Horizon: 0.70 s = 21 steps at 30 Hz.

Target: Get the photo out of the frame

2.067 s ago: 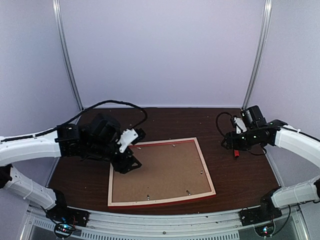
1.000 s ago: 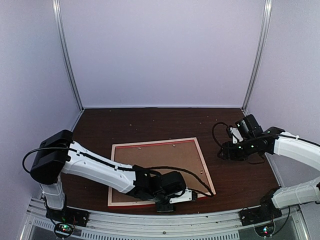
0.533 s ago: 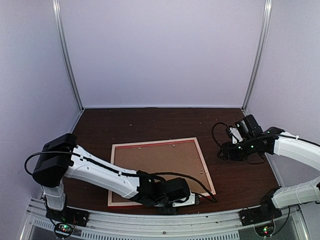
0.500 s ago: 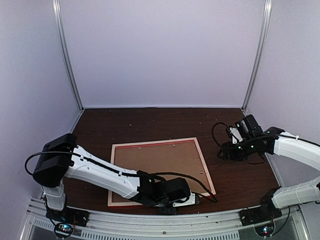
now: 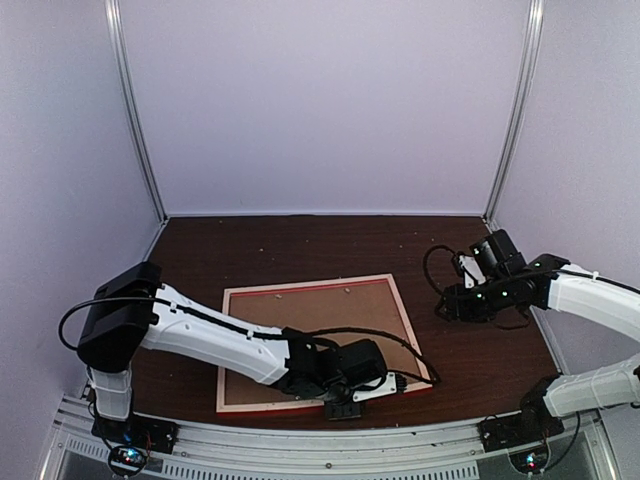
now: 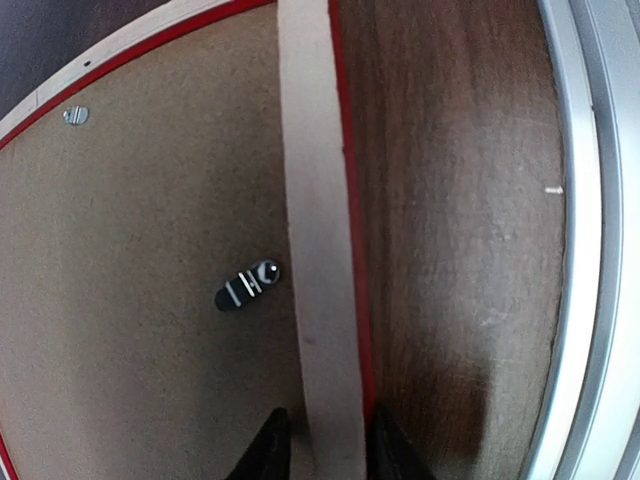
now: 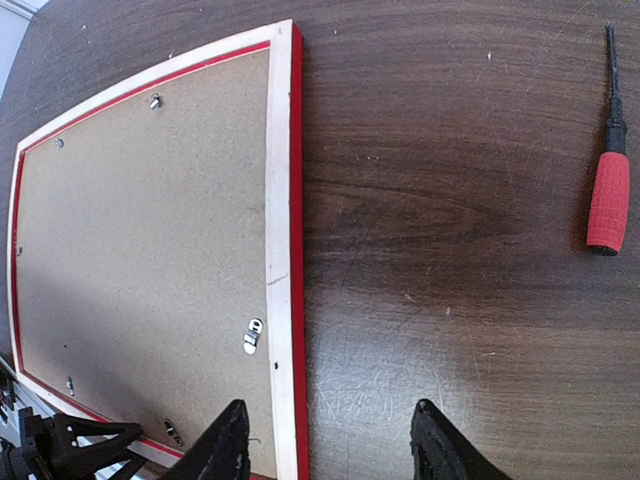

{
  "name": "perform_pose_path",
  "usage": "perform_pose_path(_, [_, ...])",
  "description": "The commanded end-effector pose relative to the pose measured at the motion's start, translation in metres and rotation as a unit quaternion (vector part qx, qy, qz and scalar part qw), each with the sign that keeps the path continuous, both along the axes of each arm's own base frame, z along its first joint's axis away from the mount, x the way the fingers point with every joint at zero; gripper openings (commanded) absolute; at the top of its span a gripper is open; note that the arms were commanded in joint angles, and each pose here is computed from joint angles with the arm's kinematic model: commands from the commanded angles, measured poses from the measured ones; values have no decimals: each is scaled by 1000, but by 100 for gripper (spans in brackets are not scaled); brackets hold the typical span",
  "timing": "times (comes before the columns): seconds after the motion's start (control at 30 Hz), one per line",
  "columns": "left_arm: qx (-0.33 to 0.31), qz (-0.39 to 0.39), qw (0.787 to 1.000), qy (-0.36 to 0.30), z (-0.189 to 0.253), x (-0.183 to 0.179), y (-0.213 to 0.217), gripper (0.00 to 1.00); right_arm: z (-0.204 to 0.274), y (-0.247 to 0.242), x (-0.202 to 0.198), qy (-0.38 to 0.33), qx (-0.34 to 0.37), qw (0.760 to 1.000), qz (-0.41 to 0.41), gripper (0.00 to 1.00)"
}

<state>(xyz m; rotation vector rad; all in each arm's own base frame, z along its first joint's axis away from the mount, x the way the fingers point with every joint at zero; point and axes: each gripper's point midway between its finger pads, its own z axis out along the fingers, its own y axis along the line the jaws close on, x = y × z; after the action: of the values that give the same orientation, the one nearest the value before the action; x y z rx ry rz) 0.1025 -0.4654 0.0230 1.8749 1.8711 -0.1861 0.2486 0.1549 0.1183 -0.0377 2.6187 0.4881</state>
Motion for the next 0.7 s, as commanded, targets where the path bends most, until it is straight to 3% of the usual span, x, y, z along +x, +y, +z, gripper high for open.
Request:
perform_pose_path(0.0, [95,6,994,49,-50,-10,41,22,3,-3,-1,-8,-7,1000,-6,54])
perform_pose_path(0.17, [96,7,994,49,-49,-10,39,8,1,0,-4,-1,1,1000,-2,55])
perform_pose_path(0.3, [69,9,996,59,-32,-11,29,4,-4,10,-14,21,27,999,23,60])
perform_pose_path(0.4, [40,15,996,78,-15,-11,22,3,-9,19,-28,45,53,997,45,71])
perform_pose_path(0.53, [5,16,996,87,8,-8,14,3,-14,35,-49,85,114,987,74,93])
perform_pose_path(0.67, [-23,11,995,93,29,-8,8,4,-22,52,-65,124,180,972,87,100])
